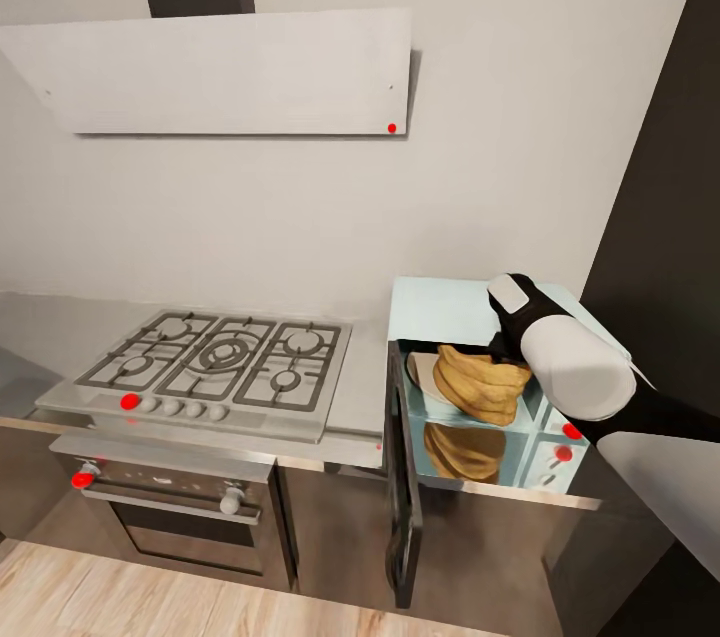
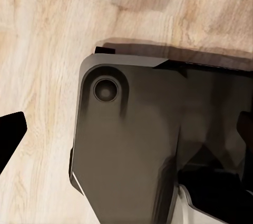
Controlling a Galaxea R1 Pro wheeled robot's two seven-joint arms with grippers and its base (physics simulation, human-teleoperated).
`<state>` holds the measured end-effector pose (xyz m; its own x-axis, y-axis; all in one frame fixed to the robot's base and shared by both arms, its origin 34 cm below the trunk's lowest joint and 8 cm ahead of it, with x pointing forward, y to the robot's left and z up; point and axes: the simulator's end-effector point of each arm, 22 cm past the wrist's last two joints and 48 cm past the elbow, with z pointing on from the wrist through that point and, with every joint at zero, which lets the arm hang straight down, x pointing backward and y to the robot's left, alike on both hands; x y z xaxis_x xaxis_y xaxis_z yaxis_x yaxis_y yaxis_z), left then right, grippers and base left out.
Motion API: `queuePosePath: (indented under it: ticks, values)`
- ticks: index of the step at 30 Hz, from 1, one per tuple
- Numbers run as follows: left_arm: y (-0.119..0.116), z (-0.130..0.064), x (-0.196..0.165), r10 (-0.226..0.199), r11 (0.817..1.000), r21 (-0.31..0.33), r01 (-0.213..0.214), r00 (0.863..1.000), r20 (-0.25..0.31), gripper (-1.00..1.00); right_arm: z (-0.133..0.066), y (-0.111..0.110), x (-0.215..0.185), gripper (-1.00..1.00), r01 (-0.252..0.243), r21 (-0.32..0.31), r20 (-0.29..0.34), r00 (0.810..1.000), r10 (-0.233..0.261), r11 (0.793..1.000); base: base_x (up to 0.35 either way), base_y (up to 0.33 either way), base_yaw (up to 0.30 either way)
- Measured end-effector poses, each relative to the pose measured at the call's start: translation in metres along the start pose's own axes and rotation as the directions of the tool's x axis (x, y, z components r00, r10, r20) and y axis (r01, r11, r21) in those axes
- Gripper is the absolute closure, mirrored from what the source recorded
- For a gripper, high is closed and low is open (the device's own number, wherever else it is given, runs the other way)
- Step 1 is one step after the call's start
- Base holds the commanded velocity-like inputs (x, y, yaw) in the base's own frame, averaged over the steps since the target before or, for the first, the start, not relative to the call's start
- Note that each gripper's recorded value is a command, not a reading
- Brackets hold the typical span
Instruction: In the kitchen, take the popcorn bag from the countertop, put it into the microwave, and heat it until the popcorn is cooked so the cooked popcorn ends up inside the bag.
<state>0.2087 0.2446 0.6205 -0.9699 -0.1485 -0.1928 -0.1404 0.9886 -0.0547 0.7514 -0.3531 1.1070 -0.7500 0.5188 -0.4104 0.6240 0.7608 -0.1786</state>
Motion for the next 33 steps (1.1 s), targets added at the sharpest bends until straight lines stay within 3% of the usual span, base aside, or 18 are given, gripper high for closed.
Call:
queuePosePath:
  ticks: [7,33]
  values:
    - [0.0,0.0,-0.001,-0.005,1.0,-0.001,0.005,1.0,0.0,-1.0,-0.005,0.009,-0.007,-1.0,-0.055,-0.037,0.012,0.998,0.055,0.998,-0.073,-0.069,0.0]
    - [0.0,0.0,-0.001,-0.007,1.0,-0.001,0.007,1.0,0.001,-1.0,-0.008,0.005,-0.014,-1.0,-0.058,-0.027,0.036,0.998,0.059,0.998,-0.034,-0.026,0.0]
